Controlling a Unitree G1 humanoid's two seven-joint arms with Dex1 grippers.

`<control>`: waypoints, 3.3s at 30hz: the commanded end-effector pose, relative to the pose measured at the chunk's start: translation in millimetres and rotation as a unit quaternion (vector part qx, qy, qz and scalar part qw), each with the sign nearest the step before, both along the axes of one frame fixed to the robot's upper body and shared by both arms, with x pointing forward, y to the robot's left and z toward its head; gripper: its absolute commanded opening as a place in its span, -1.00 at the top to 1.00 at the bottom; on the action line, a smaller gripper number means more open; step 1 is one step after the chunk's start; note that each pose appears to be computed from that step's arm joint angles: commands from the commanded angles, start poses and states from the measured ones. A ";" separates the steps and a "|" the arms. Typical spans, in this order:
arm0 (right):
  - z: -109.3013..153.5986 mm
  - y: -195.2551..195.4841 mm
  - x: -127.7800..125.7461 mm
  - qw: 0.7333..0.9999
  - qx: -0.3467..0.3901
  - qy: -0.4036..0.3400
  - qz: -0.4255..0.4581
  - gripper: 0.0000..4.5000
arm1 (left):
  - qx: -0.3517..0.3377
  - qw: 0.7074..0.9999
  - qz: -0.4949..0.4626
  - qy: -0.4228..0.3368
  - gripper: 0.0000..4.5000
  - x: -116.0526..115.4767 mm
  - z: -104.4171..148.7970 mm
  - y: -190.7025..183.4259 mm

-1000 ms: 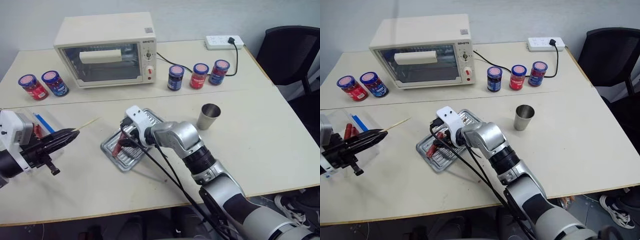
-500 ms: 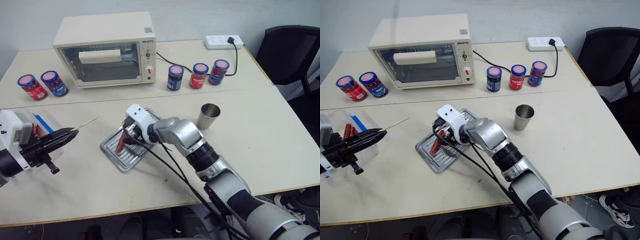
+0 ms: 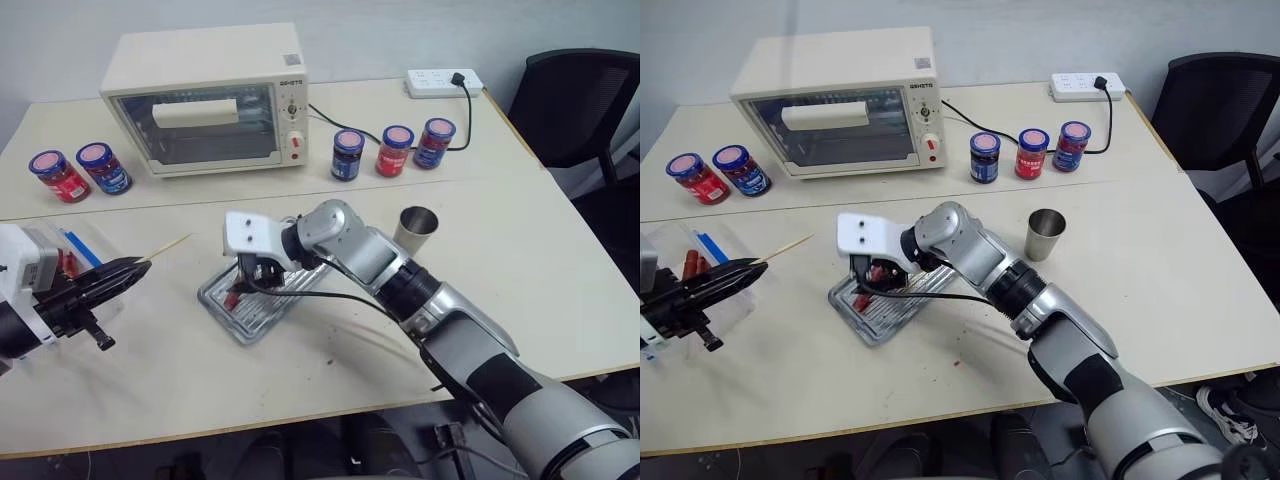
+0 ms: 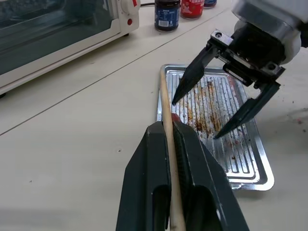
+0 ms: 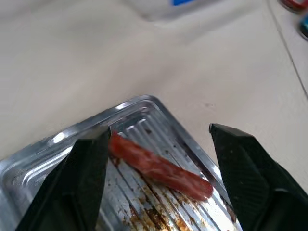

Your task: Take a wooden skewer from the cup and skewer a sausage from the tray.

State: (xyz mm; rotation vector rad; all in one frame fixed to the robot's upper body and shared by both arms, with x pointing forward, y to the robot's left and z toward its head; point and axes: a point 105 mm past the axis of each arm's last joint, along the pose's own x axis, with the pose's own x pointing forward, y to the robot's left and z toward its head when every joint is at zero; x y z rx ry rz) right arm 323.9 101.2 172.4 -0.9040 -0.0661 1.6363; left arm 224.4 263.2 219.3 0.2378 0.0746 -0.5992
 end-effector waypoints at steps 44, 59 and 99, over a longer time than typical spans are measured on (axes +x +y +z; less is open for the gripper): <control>-39.3 14.2 15.6 0.991 -0.055 0.110 -0.058 0.17 | 0.003 0.999 0.017 -0.037 1.00 -3.3 11.7 -0.9; -47.7 21.8 7.7 0.986 -0.054 0.142 -0.067 0.62 | 0.006 0.999 0.020 -0.036 1.00 -4.4 12.2 -0.3; 67.4 -177.0 -30.6 0.983 -0.062 0.116 -0.126 0.93 | 0.041 0.947 -0.314 0.057 1.00 14.4 12.3 -81.8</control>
